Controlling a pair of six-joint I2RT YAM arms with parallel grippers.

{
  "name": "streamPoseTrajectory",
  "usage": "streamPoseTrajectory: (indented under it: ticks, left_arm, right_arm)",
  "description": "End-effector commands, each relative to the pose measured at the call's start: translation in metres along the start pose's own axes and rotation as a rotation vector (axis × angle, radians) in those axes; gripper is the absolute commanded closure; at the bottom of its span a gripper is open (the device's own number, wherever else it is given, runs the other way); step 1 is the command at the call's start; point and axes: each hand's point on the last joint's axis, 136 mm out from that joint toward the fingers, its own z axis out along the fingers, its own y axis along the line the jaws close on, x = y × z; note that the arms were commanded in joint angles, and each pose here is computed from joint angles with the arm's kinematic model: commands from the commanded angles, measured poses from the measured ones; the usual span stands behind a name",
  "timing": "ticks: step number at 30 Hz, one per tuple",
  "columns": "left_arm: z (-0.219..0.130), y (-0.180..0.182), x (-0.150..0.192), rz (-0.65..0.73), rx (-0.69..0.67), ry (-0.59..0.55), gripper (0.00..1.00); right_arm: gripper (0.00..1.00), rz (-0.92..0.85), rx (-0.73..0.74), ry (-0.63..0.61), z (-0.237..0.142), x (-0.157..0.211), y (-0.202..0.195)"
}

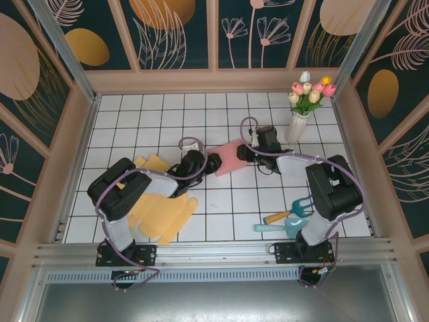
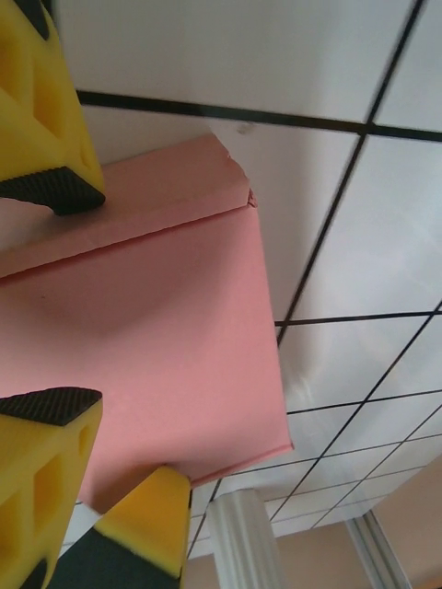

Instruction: Fold the paper box

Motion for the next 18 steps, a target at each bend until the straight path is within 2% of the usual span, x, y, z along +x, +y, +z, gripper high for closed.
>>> streamPoseTrajectory:
  ticks: [1, 11, 15, 18]
  left_arm:
    - [0.021, -0.030, -0.005, 0.081, 0.045, 0.018, 0.44]
    - [0.087, -0.093, -0.028, 0.228, 0.164, -0.001, 0.43]
    - [0.109, -0.102, -0.037, 0.323, 0.153, -0.024, 0.43]
    - [0.120, -0.097, -0.047, 0.344, 0.112, -0.034, 0.42]
  right_arm:
    - [0.54, -0.002, -0.067, -0.061, -0.005, -0.028, 0.018]
    - [0.54, 0.087, 0.114, -0.217, -0.018, -0.077, -0.046]
    - [0.53, 0.110, 0.171, -0.247, -0.011, -0.091, -0.070]
    - [0.52, 0.113, 0.196, -0.249, -0.005, -0.099, -0.083]
